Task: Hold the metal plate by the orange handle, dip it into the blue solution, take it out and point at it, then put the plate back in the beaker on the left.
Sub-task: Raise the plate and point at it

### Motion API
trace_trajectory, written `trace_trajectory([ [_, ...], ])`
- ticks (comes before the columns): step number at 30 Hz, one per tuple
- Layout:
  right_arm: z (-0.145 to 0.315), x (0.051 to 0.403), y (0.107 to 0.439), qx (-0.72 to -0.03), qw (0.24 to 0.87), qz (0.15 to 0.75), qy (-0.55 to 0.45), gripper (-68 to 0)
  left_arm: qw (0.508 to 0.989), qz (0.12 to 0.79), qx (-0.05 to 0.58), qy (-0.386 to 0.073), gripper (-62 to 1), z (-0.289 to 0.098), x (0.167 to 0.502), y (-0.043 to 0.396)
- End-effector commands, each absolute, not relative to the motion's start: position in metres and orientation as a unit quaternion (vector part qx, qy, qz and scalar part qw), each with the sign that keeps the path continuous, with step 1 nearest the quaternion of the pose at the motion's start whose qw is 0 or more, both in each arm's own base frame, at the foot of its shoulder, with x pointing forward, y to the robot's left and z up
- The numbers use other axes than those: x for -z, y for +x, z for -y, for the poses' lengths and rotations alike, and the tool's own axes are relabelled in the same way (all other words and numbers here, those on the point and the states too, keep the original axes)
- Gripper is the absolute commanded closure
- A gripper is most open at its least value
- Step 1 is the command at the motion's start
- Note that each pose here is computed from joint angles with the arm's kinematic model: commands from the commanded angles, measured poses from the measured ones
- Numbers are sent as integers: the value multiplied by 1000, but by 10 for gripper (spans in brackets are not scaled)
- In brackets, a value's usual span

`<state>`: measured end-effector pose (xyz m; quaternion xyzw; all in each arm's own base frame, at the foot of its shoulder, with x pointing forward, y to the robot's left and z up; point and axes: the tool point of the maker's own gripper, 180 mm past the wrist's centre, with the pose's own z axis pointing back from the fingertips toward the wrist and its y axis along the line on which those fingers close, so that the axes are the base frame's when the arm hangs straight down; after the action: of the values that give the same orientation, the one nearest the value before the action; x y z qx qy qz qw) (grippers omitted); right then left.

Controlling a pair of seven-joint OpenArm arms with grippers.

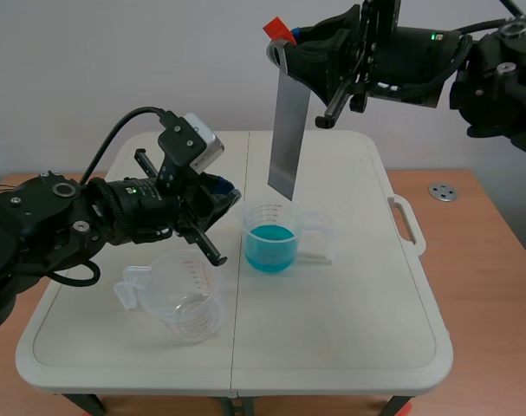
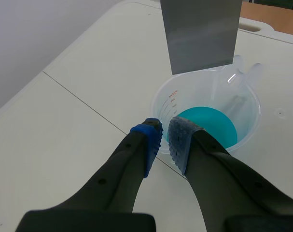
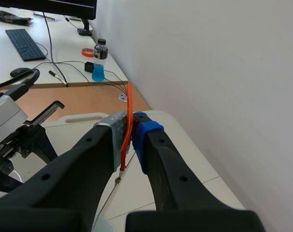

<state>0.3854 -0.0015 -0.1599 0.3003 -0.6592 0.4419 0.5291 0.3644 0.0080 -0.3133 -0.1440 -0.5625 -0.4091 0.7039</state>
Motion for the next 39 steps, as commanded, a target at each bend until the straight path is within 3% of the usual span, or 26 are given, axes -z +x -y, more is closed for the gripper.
trace_trajectory([
  [1, 5, 136, 390, -438, 508, 680, 297, -13, 695, 577, 405, -141, -94, -9, 302, 369],
  [11, 5, 136, 390, -438, 508, 680, 297, -13, 703, 574, 399, -130, -94, -30, 303, 372],
  [21, 5, 136, 390, -438, 508, 680, 297, -13, 737, 571, 351, -85, -94, -145, 284, 356],
  [26, 5, 136, 390, -438, 508, 680, 297, -13, 768, 546, 333, -41, -94, -215, 285, 329],
  [33, 3, 132, 387, -441, 502, 682, 299, -13, 823, 471, 309, 71, -94, -303, 316, 275],
  [36, -1, 127, 384, -445, 492, 684, 302, -13, 847, 429, 297, 101, -94, -327, 339, 241],
  [39, -6, 120, 379, -450, 481, 688, 305, -13, 872, 377, 295, 101, -94, -335, 366, 196],
])
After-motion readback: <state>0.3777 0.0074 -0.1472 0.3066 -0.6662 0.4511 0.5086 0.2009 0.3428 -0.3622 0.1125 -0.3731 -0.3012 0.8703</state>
